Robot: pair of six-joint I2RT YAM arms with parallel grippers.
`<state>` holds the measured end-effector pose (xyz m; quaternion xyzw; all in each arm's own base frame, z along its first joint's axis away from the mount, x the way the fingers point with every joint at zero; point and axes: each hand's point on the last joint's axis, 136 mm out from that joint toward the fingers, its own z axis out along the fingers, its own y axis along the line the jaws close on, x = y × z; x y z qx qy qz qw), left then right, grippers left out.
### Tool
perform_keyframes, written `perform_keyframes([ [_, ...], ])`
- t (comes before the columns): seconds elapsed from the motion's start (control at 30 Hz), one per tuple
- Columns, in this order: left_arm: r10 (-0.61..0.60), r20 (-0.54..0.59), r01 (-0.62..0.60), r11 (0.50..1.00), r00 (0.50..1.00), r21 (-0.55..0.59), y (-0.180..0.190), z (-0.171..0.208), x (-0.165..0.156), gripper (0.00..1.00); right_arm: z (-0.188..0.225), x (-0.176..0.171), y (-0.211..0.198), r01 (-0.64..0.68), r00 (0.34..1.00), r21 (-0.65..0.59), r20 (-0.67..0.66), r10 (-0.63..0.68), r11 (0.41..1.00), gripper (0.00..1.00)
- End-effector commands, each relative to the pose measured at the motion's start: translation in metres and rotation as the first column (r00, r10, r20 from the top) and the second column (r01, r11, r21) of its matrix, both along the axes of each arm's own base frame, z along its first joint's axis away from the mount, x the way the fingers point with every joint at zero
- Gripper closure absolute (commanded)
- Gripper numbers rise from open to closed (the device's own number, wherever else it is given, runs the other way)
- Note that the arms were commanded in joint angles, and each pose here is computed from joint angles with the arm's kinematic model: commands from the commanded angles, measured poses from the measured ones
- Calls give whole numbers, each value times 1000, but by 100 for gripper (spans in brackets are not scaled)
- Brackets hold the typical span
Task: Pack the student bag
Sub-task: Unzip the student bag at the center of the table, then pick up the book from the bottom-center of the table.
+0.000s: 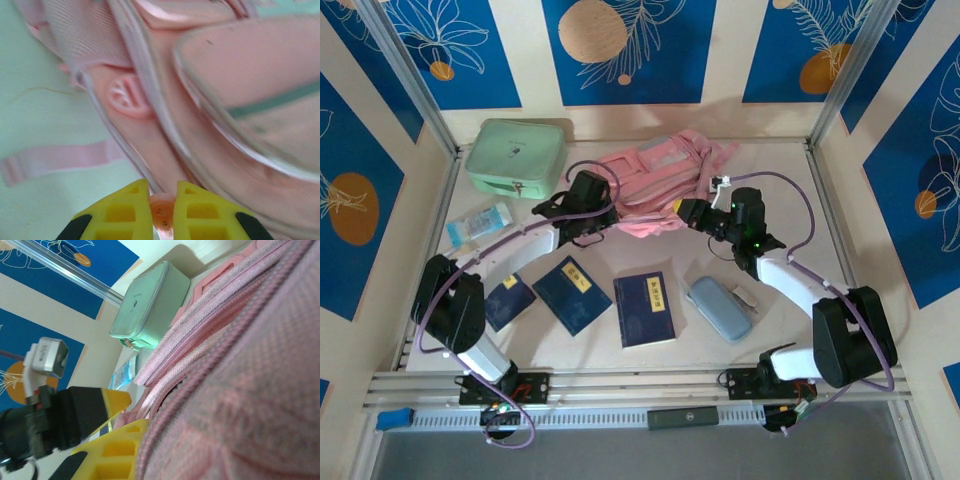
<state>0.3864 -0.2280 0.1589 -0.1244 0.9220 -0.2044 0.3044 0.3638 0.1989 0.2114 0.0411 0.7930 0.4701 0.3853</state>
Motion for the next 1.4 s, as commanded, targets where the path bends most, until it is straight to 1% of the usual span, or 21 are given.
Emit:
perform_keyframes([
  [0.0, 72, -45, -67, 993, 996, 93, 47, -20, 2, 100, 49, 4, -17, 41, 988, 22, 151, -44, 999, 100],
  [0.1, 93, -51, -89, 993, 994, 78, 57, -28, 13, 100, 26, -4, -9, -13, 997, 20, 75, 12, 1000, 100],
  [0.17, 93, -46, -90, 994, 995, 62, 58, -31, 19, 100, 4, -6, -6, -11, 1000, 8, -4, 11, 1000, 100],
  [0.23, 75, -48, -73, 996, 996, 51, 53, -35, 26, 100, -14, -9, 3, -26, 998, -1, -50, 26, 1000, 100],
  [0.3, 53, -41, -50, 997, 998, 60, 50, -36, 34, 100, -34, -8, 10, -13, 992, -39, -127, 8, 999, 100],
  [0.4, 29, -42, -27, 998, 999, 63, 50, -38, 44, 100, -58, -13, 32, -80, 977, -57, -205, 67, 995, 100],
  [0.47, 5, -46, -1, 997, 999, 78, 48, -38, 50, 100, -71, -13, 36, -78, 968, -83, -247, 55, 993, 100],
  [0.5, -9, -60, 14, 996, 998, 89, 47, -40, 52, 100, -78, -12, 33, -61, 961, -103, -276, 30, 993, 96],
  [0.57, -50, -73, 56, 995, 996, 87, 42, -38, 54, 100, -83, -12, 33, -65, 952, -121, -304, 25, 990, 80],
  [0.6, -65, -74, 71, 994, 995, 81, 39, -36, 53, 97, -85, -14, 33, -77, 949, -144, -315, 28, 987, 72],
  [0.67, -90, -63, 94, 994, 994, 61, 36, -32, 48, 82, -92, -19, 27, -79, 930, -205, -367, -2, 976, 60],
  [0.73, -124, -64, 128, 990, 990, 52, 36, -27, 37, 75, -92, -28, 22, -105, 915, -239, -403, 0, 965, 49],
  [0.8, -167, -70, 169, 985, 983, 17, 31, -23, 20, 65, -96, -40, 10, -100, 902, -303, -429, -42, 948, 39],
  [0.87, -192, -70, 193, 981, 979, -5, 28, -17, -3, 63, -100, -54, 2, -140, 870, -317, -492, -36, 938, 28],
  [0.9, -208, -76, 209, 978, 975, 4, 26, -16, -17, 62, -104, -65, -1, -175, 836, -322, -548, -33, 930, 24],
  [0.93, -208, -90, 210, 978, 974, 14, 27, -18, -32, 60, -107, -76, -6, -196, 806, -342, -590, -48, 919, 23],
  [1.03, -233, -98, 231, 972, 968, -32, 17, -22, -72, 58, -106, -102, -12, -244, 785, -387, -617, -53, 889, 17],
  [1.1, -252, -122, 247, 967, 960, -59, 11, -28, -98, 57, -102, -121, -10, -289, 754, -373, -656, -31, 882, 15],
  [1.2, -271, -143, 265, 963, 952, -55, 5, -38, -135, 55, -100, -154, -2, -363, 713, -369, -701, 0, 856, 15],
  [1.27, -296, -169, 282, 954, 940, -102, -3, -49, -156, 55, -104, -173, 3, -387, 697, -365, -717, 9, 847, 16],
  [1.37, -325, -193, 305, 944, 926, -125, -12, -61, -181, 56, -112, -195, 19, -421, 661, -269, -745, 90, 866, 21],
])
